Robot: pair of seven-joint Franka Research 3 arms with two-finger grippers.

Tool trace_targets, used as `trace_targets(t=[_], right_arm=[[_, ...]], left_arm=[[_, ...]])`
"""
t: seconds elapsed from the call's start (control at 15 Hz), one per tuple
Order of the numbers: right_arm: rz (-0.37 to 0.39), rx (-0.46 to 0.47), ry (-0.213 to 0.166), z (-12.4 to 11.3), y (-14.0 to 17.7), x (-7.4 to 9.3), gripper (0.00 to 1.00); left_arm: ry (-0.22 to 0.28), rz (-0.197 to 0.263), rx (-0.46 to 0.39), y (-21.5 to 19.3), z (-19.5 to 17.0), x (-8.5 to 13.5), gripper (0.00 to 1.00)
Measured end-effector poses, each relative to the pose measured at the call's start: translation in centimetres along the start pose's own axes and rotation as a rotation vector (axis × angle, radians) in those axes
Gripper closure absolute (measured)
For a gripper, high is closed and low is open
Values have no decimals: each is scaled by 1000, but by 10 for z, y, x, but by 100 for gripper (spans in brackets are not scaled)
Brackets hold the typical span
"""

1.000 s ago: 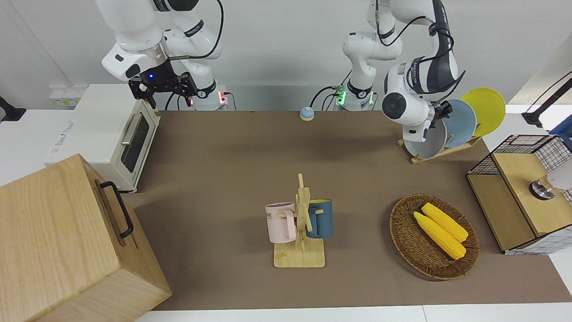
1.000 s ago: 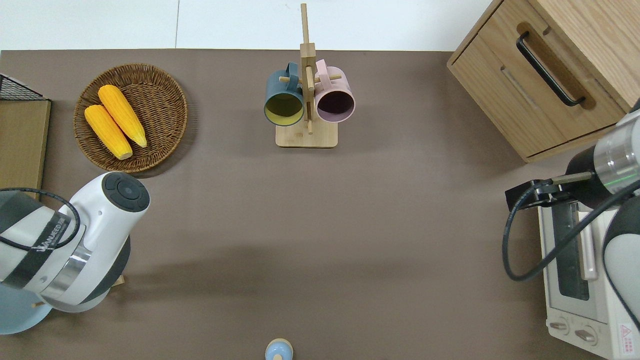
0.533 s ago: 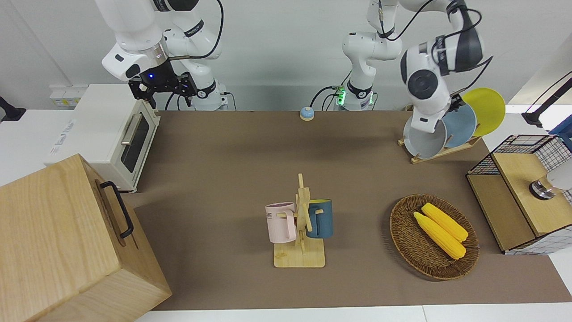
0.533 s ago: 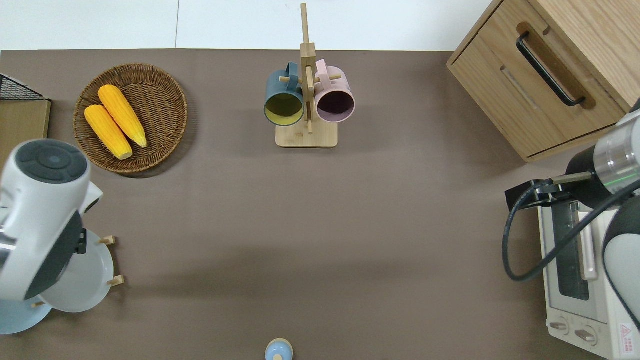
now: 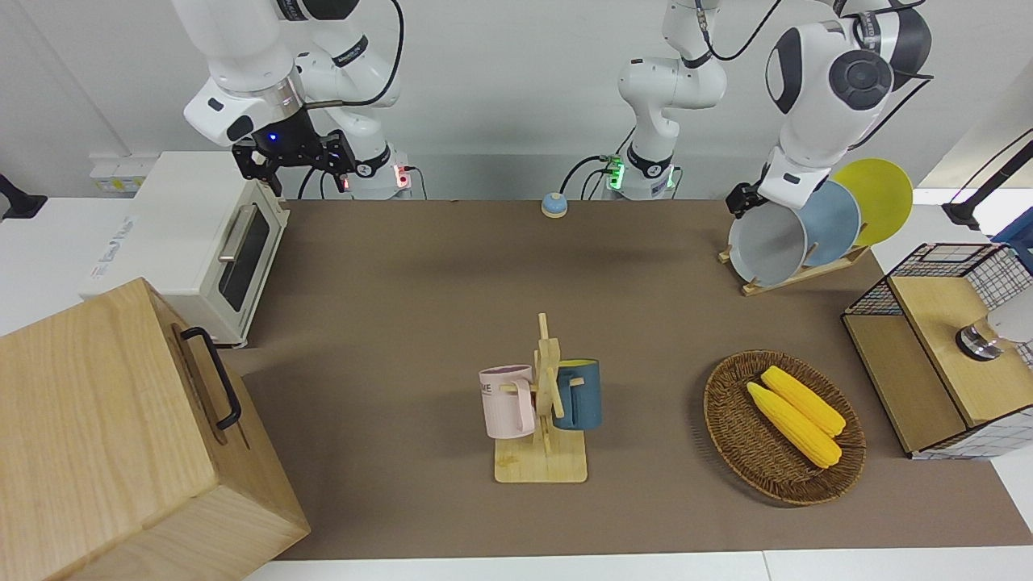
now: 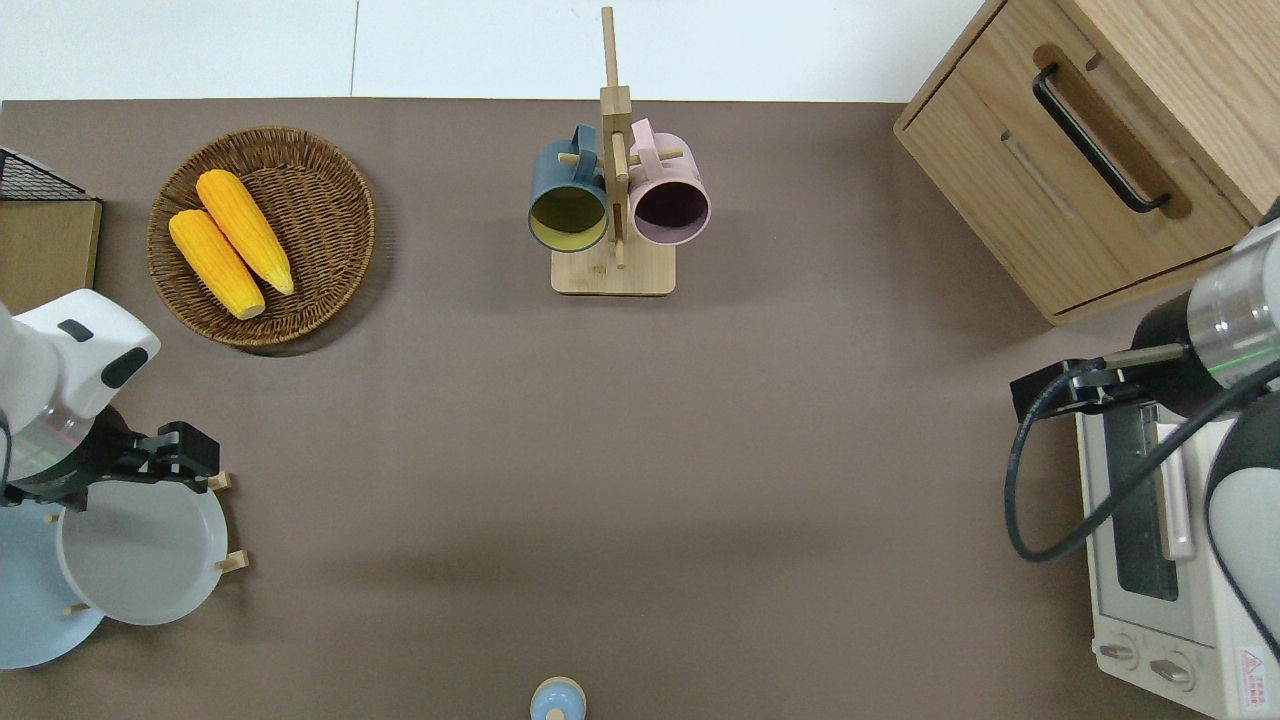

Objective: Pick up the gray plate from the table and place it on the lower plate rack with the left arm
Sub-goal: 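Open the left gripper and withdraw it away from the rack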

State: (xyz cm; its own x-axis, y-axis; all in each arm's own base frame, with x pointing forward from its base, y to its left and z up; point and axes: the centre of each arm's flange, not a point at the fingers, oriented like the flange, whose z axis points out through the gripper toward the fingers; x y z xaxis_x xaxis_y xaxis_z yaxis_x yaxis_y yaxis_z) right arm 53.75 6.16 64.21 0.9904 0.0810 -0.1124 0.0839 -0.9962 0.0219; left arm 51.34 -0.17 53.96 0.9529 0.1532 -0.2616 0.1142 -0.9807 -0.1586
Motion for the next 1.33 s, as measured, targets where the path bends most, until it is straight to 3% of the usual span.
trace_targets(t=[0.2,0.4,0.67,0.73,1.0,1.33], right_arm=[[0,0,0,0,0,0,1],[0,0,0,0,0,0,1],[0,0,0,0,0,0,1],[0,0,0,0,0,0,1],[0,0,0,0,0,0,1],[0,0,0,0,0,0,1]], left_arm=[[49,68,-137,-3,-29,-1,0],[117,96,-200,-6,-61,-5,0],[305,106,-226,-4,-94,6,0],[328,114,-226,-2,-95,11,0],[333,183,-211,2,-87,21,0],[328,197,-196,3,-80,28,0]])
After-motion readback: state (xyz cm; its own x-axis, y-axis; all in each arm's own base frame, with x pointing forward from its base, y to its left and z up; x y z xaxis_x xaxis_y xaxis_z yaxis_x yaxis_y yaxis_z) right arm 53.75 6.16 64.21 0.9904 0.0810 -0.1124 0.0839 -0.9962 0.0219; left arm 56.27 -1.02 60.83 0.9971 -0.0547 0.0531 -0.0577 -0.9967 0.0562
